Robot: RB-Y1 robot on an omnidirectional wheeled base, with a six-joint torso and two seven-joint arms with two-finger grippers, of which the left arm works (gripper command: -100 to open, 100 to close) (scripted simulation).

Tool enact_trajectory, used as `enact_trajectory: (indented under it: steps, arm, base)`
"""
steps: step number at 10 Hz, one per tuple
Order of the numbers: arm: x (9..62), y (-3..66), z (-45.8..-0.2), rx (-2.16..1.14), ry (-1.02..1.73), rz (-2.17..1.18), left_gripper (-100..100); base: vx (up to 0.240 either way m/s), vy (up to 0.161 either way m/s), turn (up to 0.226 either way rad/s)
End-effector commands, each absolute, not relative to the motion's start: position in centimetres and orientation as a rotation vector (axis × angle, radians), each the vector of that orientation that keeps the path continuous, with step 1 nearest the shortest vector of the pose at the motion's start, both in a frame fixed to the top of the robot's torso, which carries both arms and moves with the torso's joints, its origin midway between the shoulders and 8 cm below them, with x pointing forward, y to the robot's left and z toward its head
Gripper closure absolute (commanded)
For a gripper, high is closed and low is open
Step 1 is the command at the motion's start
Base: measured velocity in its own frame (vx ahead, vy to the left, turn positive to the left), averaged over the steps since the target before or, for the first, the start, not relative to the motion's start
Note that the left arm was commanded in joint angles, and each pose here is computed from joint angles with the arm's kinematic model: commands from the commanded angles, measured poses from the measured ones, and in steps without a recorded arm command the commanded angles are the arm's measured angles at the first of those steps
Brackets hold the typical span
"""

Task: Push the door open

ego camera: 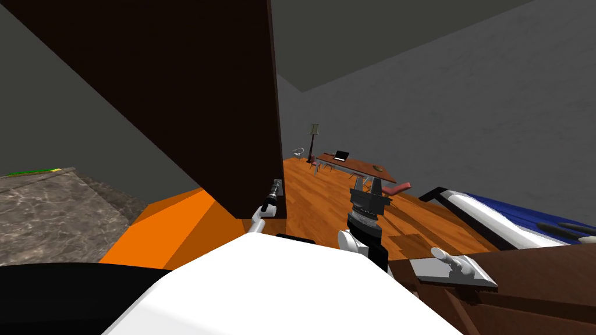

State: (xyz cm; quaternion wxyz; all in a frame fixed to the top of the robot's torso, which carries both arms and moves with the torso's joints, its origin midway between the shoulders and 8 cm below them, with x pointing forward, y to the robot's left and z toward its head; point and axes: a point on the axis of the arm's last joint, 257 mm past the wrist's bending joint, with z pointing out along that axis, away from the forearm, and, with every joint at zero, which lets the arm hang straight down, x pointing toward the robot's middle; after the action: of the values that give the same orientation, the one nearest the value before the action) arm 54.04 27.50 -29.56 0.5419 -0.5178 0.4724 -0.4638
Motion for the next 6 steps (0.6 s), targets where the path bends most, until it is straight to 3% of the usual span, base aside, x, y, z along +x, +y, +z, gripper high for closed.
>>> enact_trajectory:
  steps: [1,6]
  arm:
    - [54.02,27.59,-29.59,-1.23,1.124,-1.1,100]
    - [54.02,27.59,-29.59,-1.23,1.124,-1.1,100]
  base:
    - [-0.014,0.0,0.008]
    - [-0.022,0.001,-0.003]
